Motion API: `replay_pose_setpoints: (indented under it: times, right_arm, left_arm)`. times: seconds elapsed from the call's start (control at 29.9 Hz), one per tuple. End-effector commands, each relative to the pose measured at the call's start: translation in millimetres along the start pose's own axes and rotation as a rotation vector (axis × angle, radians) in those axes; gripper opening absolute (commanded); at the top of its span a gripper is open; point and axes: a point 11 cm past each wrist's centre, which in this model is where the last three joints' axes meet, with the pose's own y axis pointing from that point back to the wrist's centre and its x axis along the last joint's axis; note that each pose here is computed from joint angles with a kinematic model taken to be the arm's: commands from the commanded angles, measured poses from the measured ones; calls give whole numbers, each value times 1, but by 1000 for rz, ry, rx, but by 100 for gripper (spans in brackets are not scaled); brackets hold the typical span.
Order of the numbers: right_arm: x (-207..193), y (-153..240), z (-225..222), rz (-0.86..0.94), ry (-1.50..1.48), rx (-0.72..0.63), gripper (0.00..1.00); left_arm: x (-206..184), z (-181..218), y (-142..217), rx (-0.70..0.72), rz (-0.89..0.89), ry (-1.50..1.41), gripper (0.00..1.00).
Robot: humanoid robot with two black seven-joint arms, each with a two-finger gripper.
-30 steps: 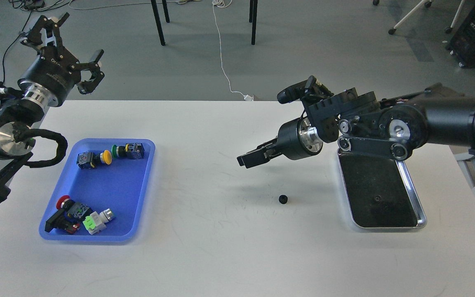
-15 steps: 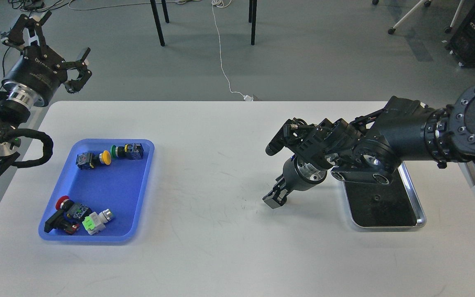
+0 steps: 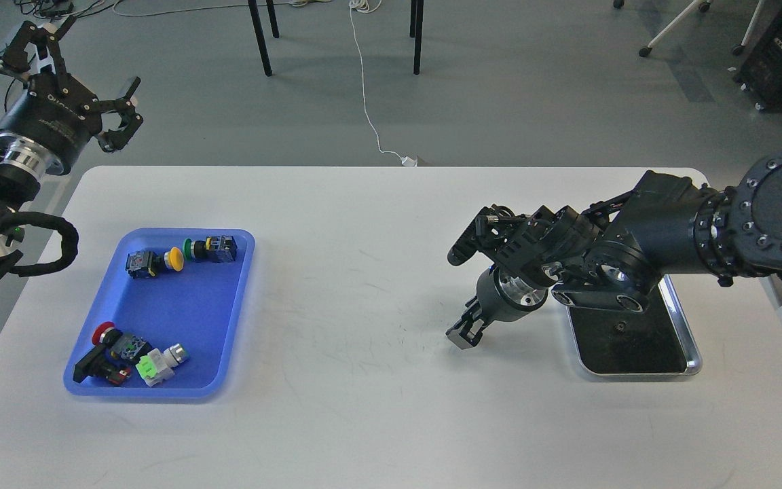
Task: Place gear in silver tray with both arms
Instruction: 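Reach the right gripper to the second gear and grasp it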
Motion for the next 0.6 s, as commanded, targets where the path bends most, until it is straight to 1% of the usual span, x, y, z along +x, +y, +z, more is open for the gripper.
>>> replay_pose_setpoints:
  times: [0.0,0.17,0.27,0.43,0.5,0.57]
  right_arm:
    - [-1,-2,-4,-7,3,10,51]
    - [-4,-3,-6,-14,1,14,32]
    - [-2,-3,-6,-11,4,14,23]
    - [3,2,-3,-2,10,2,12]
    - [4,5,0,1,14,-7,11]
    - [14,21,11,26,17,-37,11]
  left_arm:
    - [1,3,1,-2,2,-5,97]
    - [5,9,3,-5,9,-20,97]
    - [4,9,3,-4,-2,-18,97]
    - [5,10,3,-5,-1,-20,97]
    - [6,10,4,-6,1,-21,97]
    - [5,10,4,-5,-1,-22,97]
